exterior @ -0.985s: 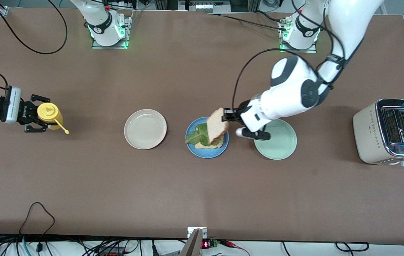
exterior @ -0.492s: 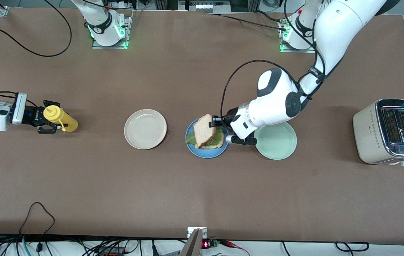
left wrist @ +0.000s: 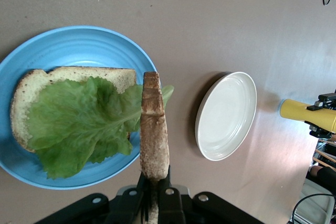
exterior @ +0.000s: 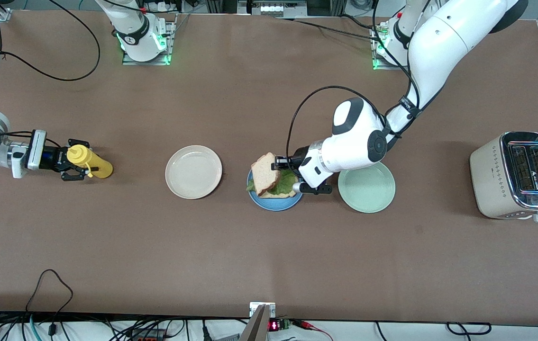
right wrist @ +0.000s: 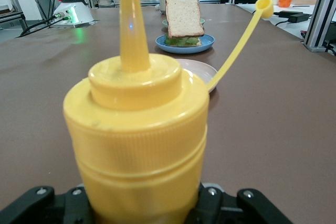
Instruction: Make sandwich in blue plate with both arms
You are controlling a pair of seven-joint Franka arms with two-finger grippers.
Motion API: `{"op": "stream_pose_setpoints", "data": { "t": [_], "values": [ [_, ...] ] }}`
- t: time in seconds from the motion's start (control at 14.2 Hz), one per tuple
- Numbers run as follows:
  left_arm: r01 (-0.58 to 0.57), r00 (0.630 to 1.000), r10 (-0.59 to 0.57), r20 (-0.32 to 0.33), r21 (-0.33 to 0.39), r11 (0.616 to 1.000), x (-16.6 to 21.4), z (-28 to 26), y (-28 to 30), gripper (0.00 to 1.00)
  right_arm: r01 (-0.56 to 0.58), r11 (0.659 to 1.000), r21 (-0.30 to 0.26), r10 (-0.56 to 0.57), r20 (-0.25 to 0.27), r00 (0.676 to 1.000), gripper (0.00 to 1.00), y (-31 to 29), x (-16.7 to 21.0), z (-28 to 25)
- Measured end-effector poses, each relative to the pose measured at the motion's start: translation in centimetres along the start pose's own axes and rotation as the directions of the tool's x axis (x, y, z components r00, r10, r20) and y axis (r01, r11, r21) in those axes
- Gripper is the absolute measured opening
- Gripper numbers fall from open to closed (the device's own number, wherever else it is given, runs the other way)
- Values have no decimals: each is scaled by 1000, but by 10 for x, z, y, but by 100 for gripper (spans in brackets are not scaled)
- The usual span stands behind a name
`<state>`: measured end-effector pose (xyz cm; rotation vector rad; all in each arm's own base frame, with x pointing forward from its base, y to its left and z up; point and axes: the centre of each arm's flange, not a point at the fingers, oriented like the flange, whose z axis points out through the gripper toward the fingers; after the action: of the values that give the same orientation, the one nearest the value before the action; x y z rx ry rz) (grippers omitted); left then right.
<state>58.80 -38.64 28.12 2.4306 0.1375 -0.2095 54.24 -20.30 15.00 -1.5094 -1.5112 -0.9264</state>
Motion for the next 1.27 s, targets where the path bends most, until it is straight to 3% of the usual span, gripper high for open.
{"op": "stream_pose_setpoints", "data": {
  "t": [0.21,0.56,0.77,1.06,1.13,1.27],
  "values": [
    [19,1000,-19,15,0,1000,3,9,-11,11,-6,1000,-2,6,-6,1000,53,-1,-2,2],
    [28,1000,-28,12,8,1000,16,10,-33,27,-7,999,-51,6,-22,1000,100,3,-2,-11],
    [39,999,-39,2,10,999,26,5,-49,53,18,996,-89,-18,0,1000,100,10,3,-39],
    [-11,1000,12,-15,20,1000,37,-2,-64,93,-4,993,-122,15,92,996,100,16,20,-103],
    [-23,999,23,-22,25,999,41,-5,-70,100,-13,992,-125,26,109,994,100,17,27,-113],
    [-28,999,29,-42,25,999,52,-18,-83,100,-19,991,-133,35,123,992,100,17,34,-122]
  ]
}}
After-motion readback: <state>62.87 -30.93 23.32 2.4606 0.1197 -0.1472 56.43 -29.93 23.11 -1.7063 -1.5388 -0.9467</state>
